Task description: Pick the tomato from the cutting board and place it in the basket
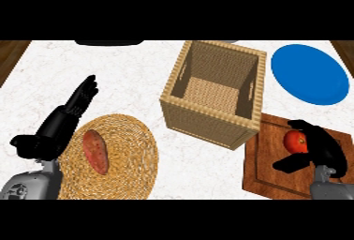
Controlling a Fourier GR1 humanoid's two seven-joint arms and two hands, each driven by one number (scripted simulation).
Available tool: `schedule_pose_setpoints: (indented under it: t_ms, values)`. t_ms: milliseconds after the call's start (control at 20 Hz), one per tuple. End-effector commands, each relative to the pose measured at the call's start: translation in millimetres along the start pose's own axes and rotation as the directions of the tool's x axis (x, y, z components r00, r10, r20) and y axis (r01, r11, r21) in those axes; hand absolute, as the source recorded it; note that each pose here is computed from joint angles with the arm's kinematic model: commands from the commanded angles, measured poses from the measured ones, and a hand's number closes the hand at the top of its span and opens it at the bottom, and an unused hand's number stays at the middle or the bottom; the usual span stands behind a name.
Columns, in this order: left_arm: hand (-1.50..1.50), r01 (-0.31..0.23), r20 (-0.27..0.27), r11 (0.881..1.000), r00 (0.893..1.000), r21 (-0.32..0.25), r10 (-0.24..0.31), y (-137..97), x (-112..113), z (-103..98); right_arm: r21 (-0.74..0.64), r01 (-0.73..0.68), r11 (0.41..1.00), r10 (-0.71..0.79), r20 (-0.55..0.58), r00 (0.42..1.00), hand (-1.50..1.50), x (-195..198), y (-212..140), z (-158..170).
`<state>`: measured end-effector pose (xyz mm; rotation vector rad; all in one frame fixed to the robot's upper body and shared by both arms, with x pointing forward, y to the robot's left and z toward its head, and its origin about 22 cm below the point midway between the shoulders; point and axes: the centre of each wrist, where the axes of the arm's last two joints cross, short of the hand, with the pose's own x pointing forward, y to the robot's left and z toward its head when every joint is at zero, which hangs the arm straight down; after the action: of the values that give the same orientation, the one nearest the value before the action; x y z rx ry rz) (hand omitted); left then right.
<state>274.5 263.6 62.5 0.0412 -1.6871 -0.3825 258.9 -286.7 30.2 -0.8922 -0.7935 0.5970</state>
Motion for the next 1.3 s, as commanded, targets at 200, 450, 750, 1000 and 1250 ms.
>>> schedule_pose_setpoints:
  t_ms: [200, 450, 750, 1000, 1250]
  values:
    - [0.00, -0.002, -0.008, 1.000, 1.000, 0.015, 0.002, 0, 5, -6, 0.017, -0.054, 0.998, 0.053, 0.021, 0.998, 1.50, -13, 28, -5]
    - [0.00, -0.005, -0.003, 1.000, 1.000, -0.002, 0.005, -19, -15, -3, -0.019, -0.203, 0.979, 0.204, 0.094, 0.975, 1.50, 2, 23, -7]
    - [0.00, 0.007, 0.026, 1.000, 1.000, -0.028, -0.006, -6, 0, -13, -0.057, -0.226, 0.972, 0.229, 0.423, 0.877, 1.50, 120, 85, 101]
    - [0.00, -0.012, 0.011, 0.997, 1.000, -0.079, 0.013, -18, -2, -16, -0.094, -0.283, 0.954, 0.287, 0.548, 0.786, 1.50, 153, 121, 161]
    - [0.00, -0.016, 0.032, 0.997, 0.999, -0.071, 0.018, -12, 5, -22, 0.059, -0.103, 0.993, 0.049, 0.587, 0.808, 1.50, 151, 135, 217]
